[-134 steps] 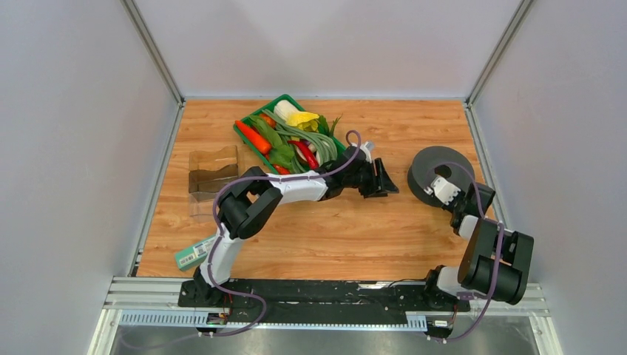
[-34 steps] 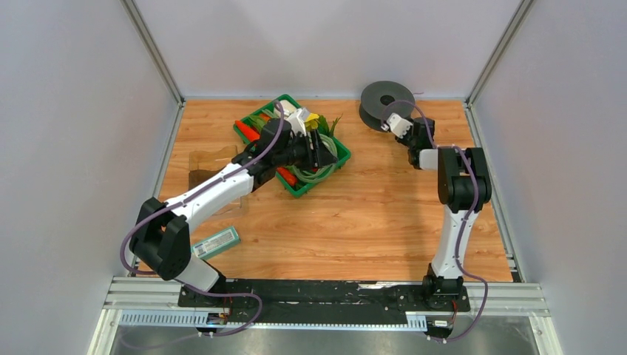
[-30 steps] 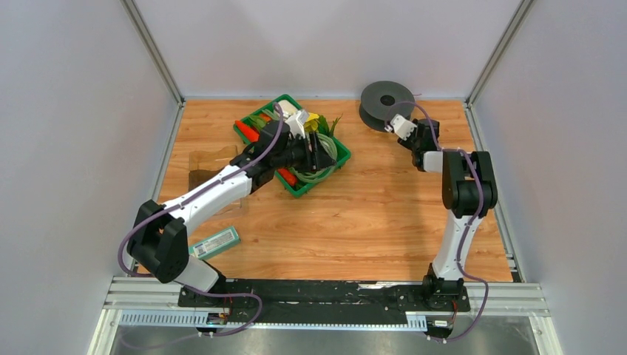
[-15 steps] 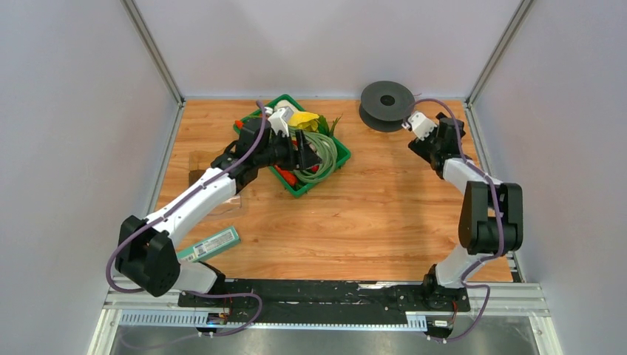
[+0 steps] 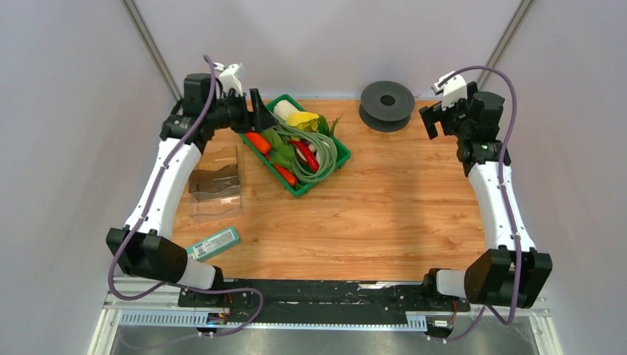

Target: Wrap the cables

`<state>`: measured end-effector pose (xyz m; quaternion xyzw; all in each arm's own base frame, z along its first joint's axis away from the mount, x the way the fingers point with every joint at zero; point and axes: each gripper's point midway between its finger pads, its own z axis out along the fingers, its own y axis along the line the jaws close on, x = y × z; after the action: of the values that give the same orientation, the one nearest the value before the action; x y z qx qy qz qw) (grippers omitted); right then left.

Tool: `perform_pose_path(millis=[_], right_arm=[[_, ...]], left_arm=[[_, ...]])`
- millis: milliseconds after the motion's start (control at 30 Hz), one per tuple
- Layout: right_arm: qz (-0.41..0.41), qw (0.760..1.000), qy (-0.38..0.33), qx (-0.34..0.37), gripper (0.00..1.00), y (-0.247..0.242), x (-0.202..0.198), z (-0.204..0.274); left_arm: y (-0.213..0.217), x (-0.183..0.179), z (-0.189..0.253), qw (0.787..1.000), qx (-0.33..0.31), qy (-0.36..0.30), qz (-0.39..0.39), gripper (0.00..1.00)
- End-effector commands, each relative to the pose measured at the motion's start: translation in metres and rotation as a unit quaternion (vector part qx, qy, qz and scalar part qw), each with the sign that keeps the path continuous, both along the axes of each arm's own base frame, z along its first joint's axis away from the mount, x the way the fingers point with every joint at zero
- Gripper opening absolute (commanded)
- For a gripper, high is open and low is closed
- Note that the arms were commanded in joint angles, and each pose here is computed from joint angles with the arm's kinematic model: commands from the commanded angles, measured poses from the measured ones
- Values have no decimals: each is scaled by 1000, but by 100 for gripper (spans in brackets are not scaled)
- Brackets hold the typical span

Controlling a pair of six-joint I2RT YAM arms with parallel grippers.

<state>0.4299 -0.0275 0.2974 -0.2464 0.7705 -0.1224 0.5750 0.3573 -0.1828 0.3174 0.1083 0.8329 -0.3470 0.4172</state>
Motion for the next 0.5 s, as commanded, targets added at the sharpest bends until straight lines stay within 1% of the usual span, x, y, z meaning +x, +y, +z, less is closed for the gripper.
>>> perform_pose_path(millis=[0, 67, 100, 133, 200, 267, 300, 367, 467], right_arm=[[53, 985, 21, 160, 100, 48, -30, 23], [55, 977, 32, 204, 100, 61, -37, 23], [58, 973, 43, 219, 100, 69, -41, 21], [60, 970, 53, 231, 100, 76, -44, 18], [59, 963, 77, 253, 100, 89, -52, 6], [71, 956, 105, 264, 100, 109, -64, -12], [73, 953, 122, 266, 100, 116, -71, -29], [78, 952, 132, 266, 100, 127, -84, -47], [74, 949, 144, 270, 100, 130, -99, -68]], left_arm=[[39, 1, 1, 999, 39, 22, 5, 77], [55, 2, 1, 998, 60, 15, 12, 77], [63, 3, -2, 996, 87, 7, 15, 77], [71, 1, -9, 993, 114, 11, 16, 77], [81, -4, -25, 988, 148, 30, 17, 77], [88, -9, -43, 983, 175, 44, 19, 77], [90, -13, -54, 981, 184, 54, 21, 77], [91, -22, -71, 977, 203, 59, 21, 77], [88, -38, -93, 964, 262, 51, 5, 77]])
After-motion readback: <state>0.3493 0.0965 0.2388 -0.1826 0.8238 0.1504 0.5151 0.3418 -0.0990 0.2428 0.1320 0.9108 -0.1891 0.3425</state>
